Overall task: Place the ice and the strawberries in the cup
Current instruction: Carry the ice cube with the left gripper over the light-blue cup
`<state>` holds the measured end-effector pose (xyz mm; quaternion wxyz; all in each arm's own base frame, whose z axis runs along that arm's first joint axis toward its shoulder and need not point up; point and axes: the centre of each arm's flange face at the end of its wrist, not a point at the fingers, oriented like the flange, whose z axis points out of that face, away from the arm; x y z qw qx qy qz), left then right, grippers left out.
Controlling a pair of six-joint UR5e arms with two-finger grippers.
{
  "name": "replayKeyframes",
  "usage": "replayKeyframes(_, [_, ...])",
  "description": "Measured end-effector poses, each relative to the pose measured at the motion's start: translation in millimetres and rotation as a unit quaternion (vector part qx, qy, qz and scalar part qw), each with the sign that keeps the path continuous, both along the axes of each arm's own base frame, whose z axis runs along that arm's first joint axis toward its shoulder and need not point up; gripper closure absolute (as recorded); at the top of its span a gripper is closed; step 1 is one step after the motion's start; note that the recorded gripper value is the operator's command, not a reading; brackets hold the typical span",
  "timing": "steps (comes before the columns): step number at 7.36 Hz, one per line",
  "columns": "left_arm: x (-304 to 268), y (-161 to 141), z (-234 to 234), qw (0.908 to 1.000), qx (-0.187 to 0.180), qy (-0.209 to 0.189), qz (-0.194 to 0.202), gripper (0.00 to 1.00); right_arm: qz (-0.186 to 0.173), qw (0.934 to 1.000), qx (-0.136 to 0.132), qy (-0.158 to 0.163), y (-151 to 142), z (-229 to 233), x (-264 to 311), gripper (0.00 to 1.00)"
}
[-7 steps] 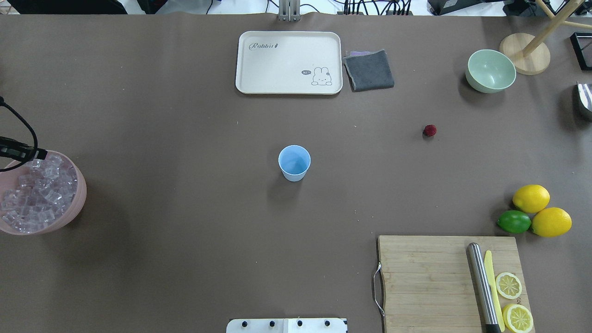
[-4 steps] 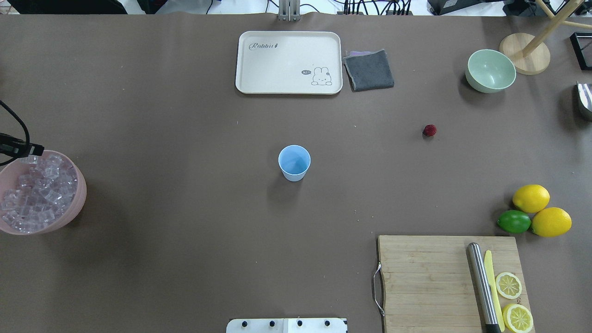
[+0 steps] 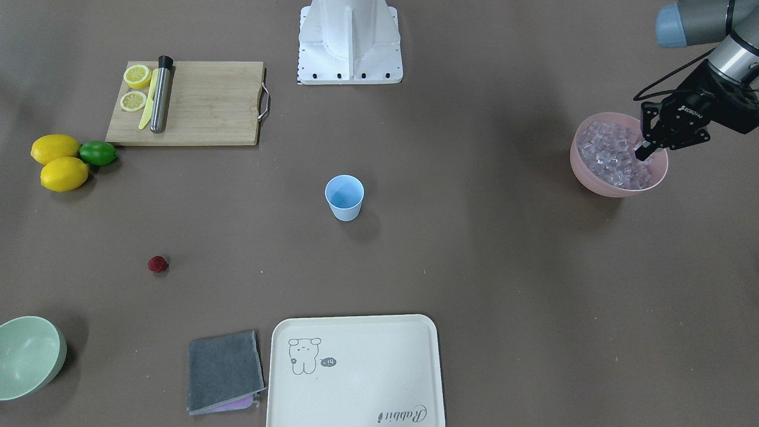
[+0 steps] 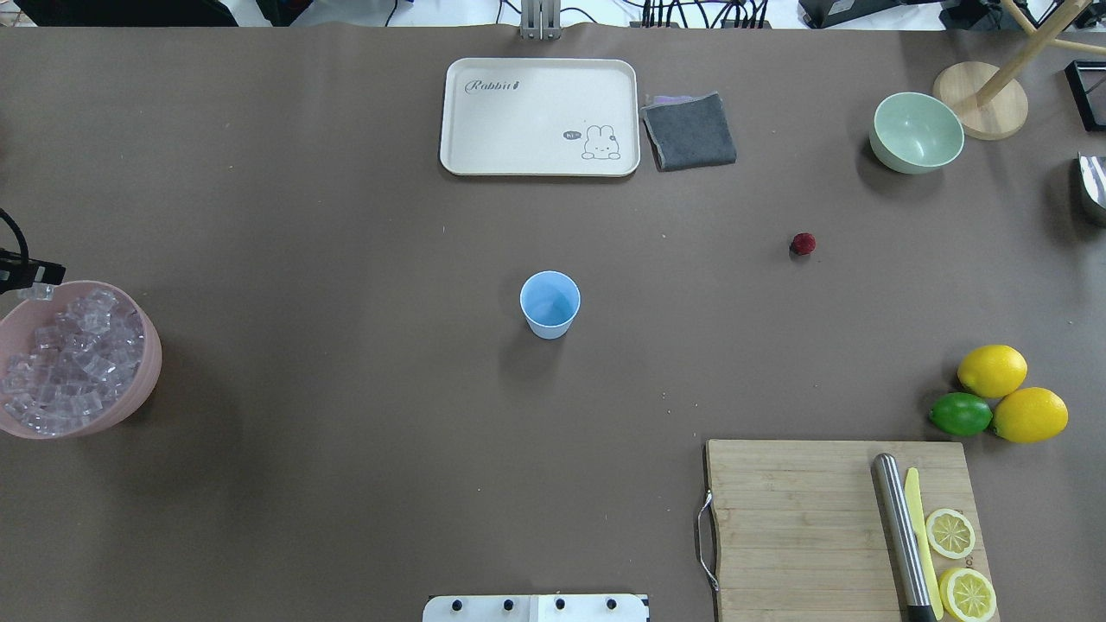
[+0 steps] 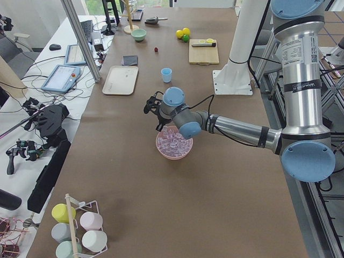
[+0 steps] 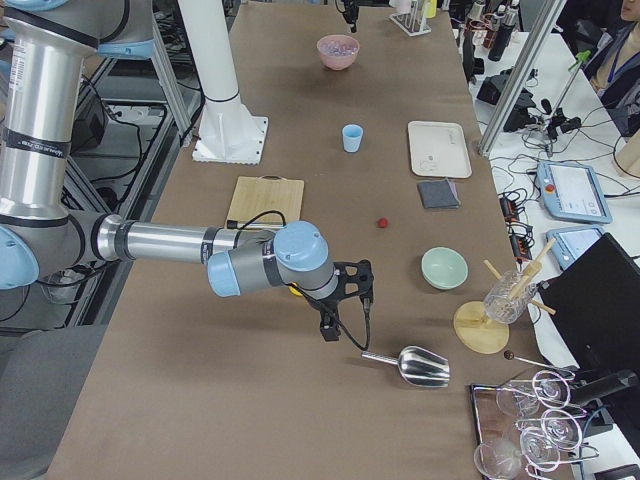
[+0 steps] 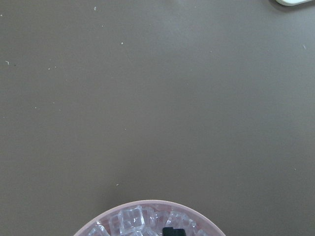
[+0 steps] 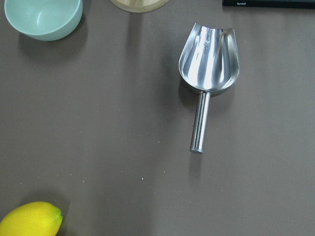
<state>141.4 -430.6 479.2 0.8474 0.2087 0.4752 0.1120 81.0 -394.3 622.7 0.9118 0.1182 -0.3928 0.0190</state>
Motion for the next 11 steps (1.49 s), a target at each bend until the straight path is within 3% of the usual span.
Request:
replayKeyframes(5, [42.5, -56.4, -92.8, 0.9972, 0.001, 0.072, -0.016, 1.0, -0.002, 1.0, 0.0, 0.0, 1.5, 1.3, -0.1, 0.0])
replayKeyframes(7, [83.9, -66.3, -146.9, 0.9942, 0.046, 0.096, 0.014, 1.0, -0.001, 1.0, 0.0, 0.001, 1.5, 1.4, 0.1, 0.0])
replayKeyframes(9, [147.6, -67.4, -182.3, 0.9891, 0.113, 0.087, 0.038, 1.0, 0.002, 0.9999, 0.01, 0.007, 0.4, 0.4, 0.9, 0.0])
replayKeyframes(11, [187.2, -75.9, -224.9, 0.9866, 0.135, 0.077, 0.048, 1.0, 0.004, 0.9998, 0.016, 0.009, 1.4, 1.2, 1.1, 0.0])
